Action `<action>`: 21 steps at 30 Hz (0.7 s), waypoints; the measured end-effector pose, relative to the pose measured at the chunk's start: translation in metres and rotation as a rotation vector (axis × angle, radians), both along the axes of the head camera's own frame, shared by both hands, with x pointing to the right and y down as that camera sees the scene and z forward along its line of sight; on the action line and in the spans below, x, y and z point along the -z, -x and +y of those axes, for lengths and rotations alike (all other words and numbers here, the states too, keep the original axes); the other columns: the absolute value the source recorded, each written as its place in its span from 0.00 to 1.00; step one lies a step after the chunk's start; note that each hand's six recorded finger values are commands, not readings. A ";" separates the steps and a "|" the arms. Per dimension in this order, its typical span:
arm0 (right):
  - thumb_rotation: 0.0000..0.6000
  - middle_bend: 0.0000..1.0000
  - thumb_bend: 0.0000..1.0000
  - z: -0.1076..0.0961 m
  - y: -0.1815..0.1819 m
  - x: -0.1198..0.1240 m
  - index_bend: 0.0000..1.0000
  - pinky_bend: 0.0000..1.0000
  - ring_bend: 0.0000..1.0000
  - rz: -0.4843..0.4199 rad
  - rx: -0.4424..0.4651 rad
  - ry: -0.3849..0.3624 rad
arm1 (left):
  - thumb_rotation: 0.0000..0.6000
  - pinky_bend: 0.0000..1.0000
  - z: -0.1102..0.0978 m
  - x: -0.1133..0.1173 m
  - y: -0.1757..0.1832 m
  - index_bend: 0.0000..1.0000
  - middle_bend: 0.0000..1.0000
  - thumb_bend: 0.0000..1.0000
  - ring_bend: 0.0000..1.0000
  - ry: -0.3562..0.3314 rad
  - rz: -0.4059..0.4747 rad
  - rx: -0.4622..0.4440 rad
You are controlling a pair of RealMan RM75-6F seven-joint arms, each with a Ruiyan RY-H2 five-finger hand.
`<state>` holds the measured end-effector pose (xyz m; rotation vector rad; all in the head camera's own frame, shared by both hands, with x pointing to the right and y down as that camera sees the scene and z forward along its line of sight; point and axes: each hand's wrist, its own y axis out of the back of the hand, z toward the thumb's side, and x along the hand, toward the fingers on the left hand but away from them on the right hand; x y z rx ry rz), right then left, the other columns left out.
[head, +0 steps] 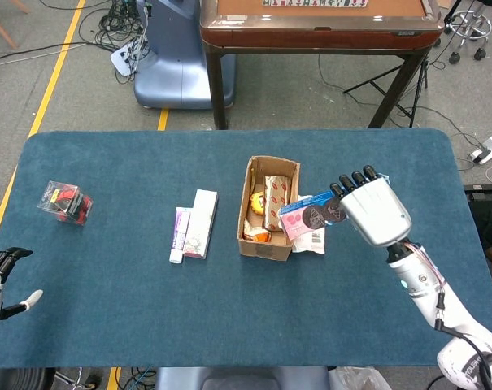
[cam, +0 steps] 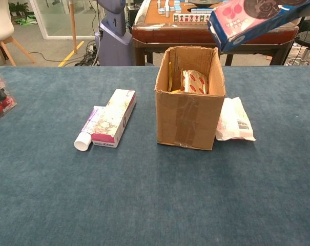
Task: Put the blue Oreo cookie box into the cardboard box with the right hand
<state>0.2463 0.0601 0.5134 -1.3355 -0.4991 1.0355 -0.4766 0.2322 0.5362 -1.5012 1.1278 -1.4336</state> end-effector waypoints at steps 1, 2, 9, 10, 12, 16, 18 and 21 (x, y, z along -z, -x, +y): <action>1.00 0.61 0.28 -0.003 0.001 -0.003 0.55 0.43 0.53 0.000 -0.004 0.003 | 1.00 0.41 0.000 0.000 0.000 0.29 0.29 0.11 0.26 0.001 0.001 0.002; 1.00 0.61 0.28 -0.005 0.003 -0.005 0.55 0.43 0.53 0.001 -0.006 0.006 | 1.00 0.41 0.000 0.000 0.001 0.29 0.29 0.11 0.26 0.001 0.001 0.003; 1.00 0.61 0.28 -0.016 0.015 -0.025 0.55 0.43 0.53 0.021 0.000 0.036 | 1.00 0.41 -0.001 0.000 0.002 0.29 0.29 0.11 0.26 0.001 0.006 0.009; 1.00 0.61 0.28 -0.017 0.018 -0.028 0.55 0.43 0.53 0.026 0.003 0.039 | 1.00 0.41 -0.001 0.000 0.003 0.29 0.29 0.11 0.26 0.001 0.006 0.010; 1.00 0.61 0.28 -0.018 0.022 -0.033 0.55 0.43 0.53 0.033 0.008 0.045 | 1.00 0.41 -0.001 0.001 0.003 0.29 0.29 0.11 0.26 -0.001 0.008 0.011; 1.00 0.61 0.28 -0.021 0.030 -0.044 0.55 0.43 0.53 0.044 0.017 0.060 | 1.00 0.41 -0.001 0.002 0.003 0.29 0.29 0.11 0.26 -0.003 0.011 0.012; 1.00 0.61 0.28 -0.022 0.034 -0.048 0.55 0.43 0.53 0.046 0.021 0.066 | 1.00 0.41 -0.001 0.003 0.004 0.29 0.29 0.11 0.26 -0.005 0.012 0.012; 1.00 0.61 0.28 -0.023 0.041 -0.055 0.55 0.43 0.52 0.048 0.031 0.077 | 1.00 0.41 -0.001 0.004 0.004 0.29 0.29 0.11 0.26 -0.009 0.015 0.013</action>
